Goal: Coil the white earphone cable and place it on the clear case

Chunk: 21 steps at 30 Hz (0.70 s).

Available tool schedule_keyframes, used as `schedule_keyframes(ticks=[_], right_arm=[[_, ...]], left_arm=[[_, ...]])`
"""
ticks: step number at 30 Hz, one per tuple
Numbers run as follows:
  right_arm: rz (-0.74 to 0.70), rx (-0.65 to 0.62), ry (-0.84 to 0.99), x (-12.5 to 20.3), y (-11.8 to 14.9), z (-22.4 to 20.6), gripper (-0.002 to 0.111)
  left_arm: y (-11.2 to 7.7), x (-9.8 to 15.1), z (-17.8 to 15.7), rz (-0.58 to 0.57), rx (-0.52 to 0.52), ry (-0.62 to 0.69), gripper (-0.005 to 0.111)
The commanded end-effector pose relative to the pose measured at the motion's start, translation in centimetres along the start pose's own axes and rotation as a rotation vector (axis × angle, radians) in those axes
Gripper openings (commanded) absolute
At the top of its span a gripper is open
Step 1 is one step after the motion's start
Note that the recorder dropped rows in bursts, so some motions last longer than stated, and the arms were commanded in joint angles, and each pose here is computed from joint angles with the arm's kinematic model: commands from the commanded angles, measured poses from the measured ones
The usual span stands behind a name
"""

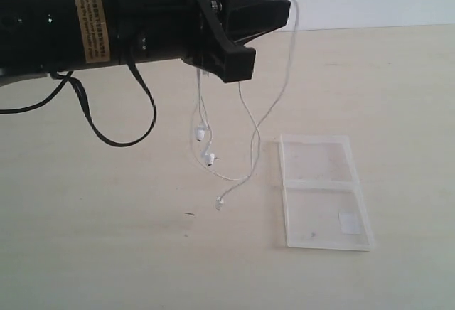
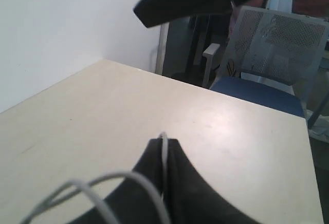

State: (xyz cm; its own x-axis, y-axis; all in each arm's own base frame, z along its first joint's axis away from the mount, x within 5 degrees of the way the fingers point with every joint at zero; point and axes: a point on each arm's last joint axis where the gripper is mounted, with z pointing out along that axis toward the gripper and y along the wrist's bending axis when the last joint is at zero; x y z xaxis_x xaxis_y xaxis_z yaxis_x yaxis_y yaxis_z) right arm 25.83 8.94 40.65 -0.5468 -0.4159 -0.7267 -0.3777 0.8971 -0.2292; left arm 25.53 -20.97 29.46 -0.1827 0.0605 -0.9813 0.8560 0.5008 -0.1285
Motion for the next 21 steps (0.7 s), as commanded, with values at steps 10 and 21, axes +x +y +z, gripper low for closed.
schedule_keyframes(ticks=[10,21], right_arm=[[0.001,-0.051,-0.455,5.5,2.2,-0.9,0.060],[-0.047,-0.304,-0.453,6.4,4.8,0.1,0.059]], left_arm=[[-0.7,-1.5,-1.2,0.051,-0.005,-0.006,0.000],[-1.5,-2.3,-3.3,0.122,0.029,0.069,0.000]])
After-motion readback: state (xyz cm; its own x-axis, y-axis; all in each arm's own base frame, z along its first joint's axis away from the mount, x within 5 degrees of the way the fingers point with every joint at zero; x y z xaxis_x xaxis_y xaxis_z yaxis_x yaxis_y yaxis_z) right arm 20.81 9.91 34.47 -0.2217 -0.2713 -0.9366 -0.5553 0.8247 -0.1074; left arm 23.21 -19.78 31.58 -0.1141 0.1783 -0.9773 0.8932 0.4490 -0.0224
